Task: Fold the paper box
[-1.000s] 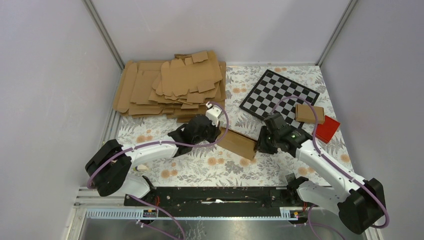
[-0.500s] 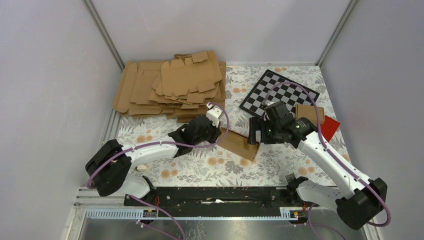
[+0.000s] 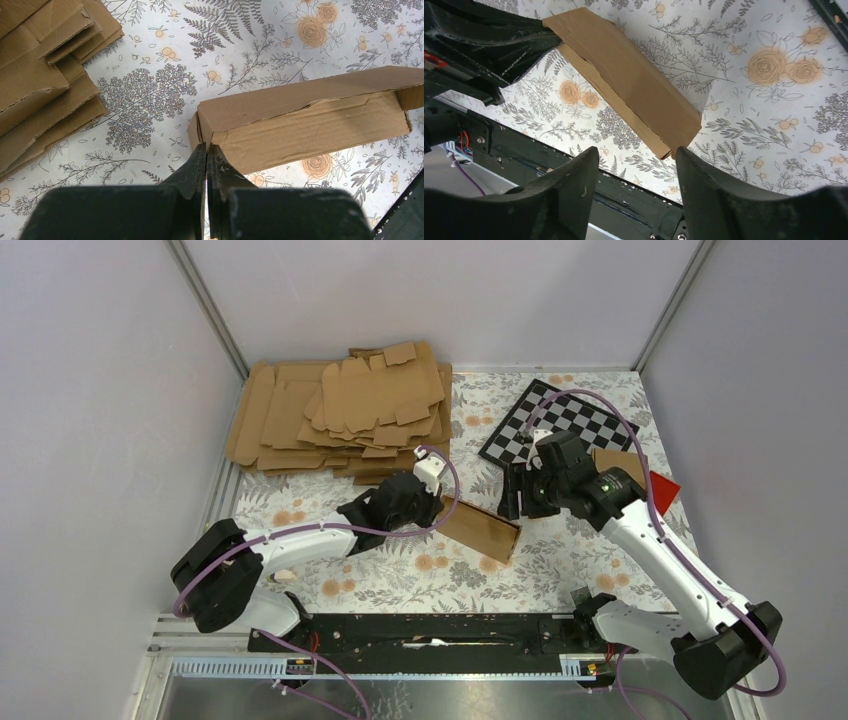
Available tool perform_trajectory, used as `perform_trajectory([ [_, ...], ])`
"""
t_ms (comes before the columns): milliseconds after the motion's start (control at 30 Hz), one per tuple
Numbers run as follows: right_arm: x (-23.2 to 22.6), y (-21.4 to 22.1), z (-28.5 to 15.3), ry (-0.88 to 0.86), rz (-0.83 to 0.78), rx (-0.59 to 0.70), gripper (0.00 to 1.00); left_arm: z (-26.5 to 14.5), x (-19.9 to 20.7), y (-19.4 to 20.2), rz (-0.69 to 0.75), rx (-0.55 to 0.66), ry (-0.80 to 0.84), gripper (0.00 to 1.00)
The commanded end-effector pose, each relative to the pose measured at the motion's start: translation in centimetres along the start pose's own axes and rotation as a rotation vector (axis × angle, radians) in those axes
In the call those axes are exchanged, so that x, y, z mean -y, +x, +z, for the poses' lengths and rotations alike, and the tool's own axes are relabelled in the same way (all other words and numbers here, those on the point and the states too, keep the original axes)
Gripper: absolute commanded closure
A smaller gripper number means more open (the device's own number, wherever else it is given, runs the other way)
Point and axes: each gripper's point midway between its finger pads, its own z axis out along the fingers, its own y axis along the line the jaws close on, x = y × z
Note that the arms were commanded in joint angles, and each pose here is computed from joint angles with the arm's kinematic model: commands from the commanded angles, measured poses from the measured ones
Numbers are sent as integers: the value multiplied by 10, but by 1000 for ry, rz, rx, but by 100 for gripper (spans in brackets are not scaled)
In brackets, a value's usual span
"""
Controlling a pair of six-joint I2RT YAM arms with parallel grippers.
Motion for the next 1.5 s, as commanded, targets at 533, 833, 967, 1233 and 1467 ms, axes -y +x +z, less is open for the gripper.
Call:
perform_trajectory([
  [533,-6,51,36,-103,49,-149,62,-2,5,7,17,-39,1,100],
  [833,-11,6,6,-74,-47,-33,50,-2,5,8,18,-42,4,100],
  [967,-2,2,12,-29,-82,-24,49,-2,6,7,18,-40,7,100],
  [1233,-10,50,47,-137,-22,-195,56,-2,7,8,19,-43,11,100],
  [1467,-4,69,54,-134,-3,-236,71,-1,9,7,20,-43,16,90],
])
